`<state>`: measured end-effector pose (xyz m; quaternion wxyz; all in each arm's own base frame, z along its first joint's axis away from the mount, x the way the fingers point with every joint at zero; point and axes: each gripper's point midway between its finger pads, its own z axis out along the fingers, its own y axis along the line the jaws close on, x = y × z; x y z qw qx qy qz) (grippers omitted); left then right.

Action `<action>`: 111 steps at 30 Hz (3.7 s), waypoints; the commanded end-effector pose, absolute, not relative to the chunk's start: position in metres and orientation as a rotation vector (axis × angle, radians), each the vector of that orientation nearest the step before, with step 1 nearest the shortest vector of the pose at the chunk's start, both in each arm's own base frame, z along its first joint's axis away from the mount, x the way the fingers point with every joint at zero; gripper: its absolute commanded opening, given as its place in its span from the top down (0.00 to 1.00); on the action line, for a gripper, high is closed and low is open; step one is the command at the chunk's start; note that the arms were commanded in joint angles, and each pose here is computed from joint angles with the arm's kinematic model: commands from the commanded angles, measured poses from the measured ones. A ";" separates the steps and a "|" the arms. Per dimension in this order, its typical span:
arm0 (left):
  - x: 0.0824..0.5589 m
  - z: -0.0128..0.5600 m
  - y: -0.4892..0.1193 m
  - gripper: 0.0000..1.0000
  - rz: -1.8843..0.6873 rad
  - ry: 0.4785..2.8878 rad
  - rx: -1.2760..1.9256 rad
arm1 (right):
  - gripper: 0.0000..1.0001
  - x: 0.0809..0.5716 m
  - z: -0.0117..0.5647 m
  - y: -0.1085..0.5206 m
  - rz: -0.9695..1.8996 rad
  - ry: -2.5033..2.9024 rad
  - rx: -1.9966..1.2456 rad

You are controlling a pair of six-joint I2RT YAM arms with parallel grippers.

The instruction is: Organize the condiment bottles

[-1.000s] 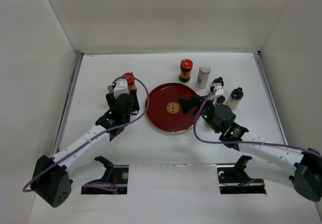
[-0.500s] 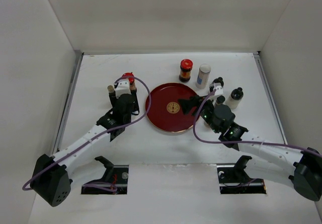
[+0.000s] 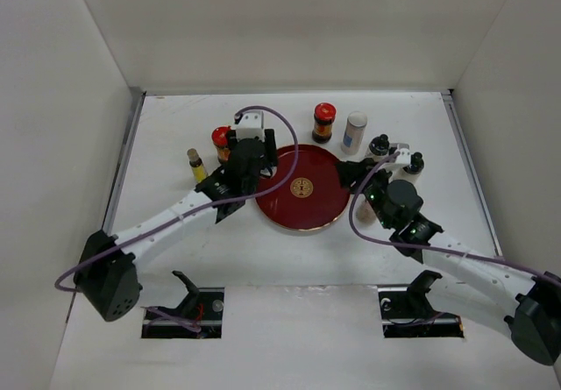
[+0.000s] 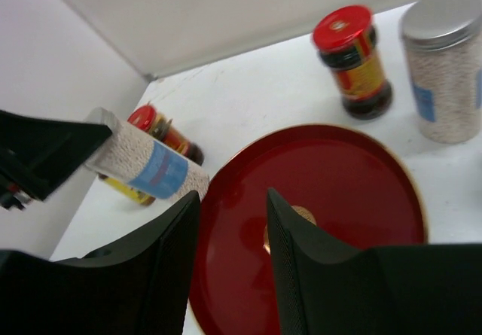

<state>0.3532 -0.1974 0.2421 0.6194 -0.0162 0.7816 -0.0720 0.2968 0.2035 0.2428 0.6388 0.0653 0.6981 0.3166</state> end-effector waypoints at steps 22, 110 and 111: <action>0.453 0.224 -0.270 0.28 -0.291 1.762 0.011 | 0.33 0.307 0.246 0.171 0.684 1.551 0.301; 0.289 0.186 -0.141 0.43 -0.777 1.478 -0.335 | 0.64 0.395 0.235 0.275 0.245 1.826 0.053; 0.289 0.186 -0.140 0.42 -0.776 1.477 -0.337 | 0.64 0.403 0.232 0.277 0.243 1.826 0.053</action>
